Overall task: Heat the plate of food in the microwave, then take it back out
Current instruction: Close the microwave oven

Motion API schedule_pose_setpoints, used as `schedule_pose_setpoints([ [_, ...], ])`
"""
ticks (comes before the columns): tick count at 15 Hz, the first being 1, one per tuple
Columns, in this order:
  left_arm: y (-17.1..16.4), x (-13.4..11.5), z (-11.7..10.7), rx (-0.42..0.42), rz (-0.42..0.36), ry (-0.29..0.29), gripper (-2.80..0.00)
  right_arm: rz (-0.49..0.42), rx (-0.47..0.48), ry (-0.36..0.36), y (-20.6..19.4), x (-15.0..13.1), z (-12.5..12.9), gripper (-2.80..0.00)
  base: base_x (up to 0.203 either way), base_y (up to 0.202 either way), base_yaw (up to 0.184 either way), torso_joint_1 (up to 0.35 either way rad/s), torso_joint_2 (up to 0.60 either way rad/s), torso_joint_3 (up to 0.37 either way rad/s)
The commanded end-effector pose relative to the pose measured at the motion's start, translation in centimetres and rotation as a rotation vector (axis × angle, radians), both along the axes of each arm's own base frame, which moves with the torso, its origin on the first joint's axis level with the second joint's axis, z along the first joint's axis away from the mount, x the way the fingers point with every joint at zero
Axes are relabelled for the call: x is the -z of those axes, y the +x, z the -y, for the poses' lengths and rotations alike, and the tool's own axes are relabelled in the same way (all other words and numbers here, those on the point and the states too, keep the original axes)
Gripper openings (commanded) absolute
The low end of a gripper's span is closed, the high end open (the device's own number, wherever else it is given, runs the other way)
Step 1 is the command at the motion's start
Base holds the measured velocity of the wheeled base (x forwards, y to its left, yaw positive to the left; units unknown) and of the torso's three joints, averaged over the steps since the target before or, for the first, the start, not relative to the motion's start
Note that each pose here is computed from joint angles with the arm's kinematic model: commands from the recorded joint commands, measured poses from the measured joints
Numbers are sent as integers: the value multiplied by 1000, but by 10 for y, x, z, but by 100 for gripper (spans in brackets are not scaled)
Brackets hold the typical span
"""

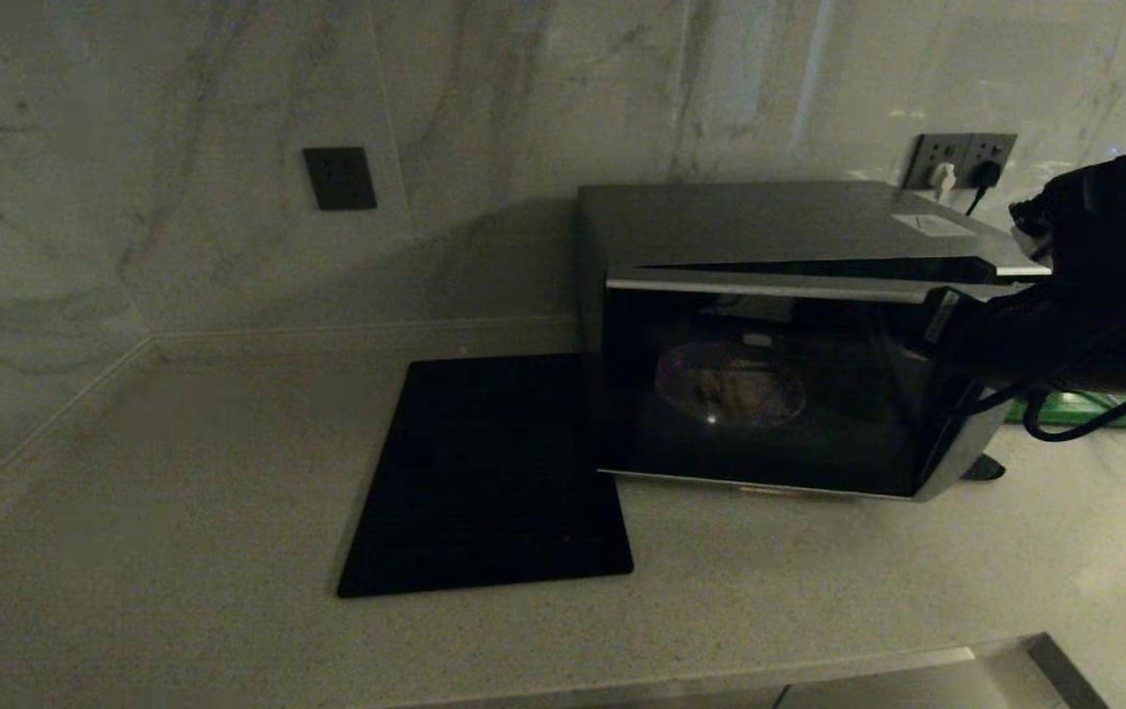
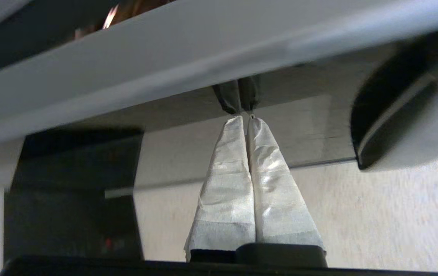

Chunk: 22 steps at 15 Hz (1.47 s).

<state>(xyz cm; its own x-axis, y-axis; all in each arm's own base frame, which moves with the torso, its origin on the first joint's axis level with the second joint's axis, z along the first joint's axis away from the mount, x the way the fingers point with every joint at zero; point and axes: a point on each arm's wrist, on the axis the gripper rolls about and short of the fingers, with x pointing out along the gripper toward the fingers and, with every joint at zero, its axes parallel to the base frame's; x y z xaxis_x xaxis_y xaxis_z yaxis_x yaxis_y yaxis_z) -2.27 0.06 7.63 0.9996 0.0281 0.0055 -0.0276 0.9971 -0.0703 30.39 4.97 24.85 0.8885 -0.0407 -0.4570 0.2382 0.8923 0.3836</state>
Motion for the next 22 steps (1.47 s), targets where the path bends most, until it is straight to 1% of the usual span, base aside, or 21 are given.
schedule_pose_setpoints([
  [1, 0, 0, 0, -1, 1, -2, -280, -9, 18, -5, 10, 8, 4, -280, 0, 0, 0, 0, 0, 0],
  [4, 0, 0, 0, -1, 1, 0, -280, 22, 18, -19, 17, 9, 7, -280, 0, 0, 0, 0, 0, 0],
  [6, 0, 0, 0, -1, 1, -2, -280, 27, 14, -31, 20, 10, 7, -280, 0, 0, 0, 0, 0, 0],
  [8, 0, 0, 0, -2, 1, -1, -280, 23, 14, -31, 23, 12, 6, -280, 0, 0, 0, 0, 0, 0],
  [11, 0, 0, 0, -2, 1, 0, -280, 56, 14, -42, 34, 17, 7, -280, 0, 0, 0, 0, 0, 0],
  [16, 0, 0, 0, -1, 1, -2, -280, 80, 13, -47, 44, 23, 6, -280, 0, 0, 0, 0, 0, 0],
  [22, 0, 0, 0, -3, 1, 0, -280, 88, 9, -63, 50, 27, 7, -280, 0, 0, 0, 0, 0, 0],
])
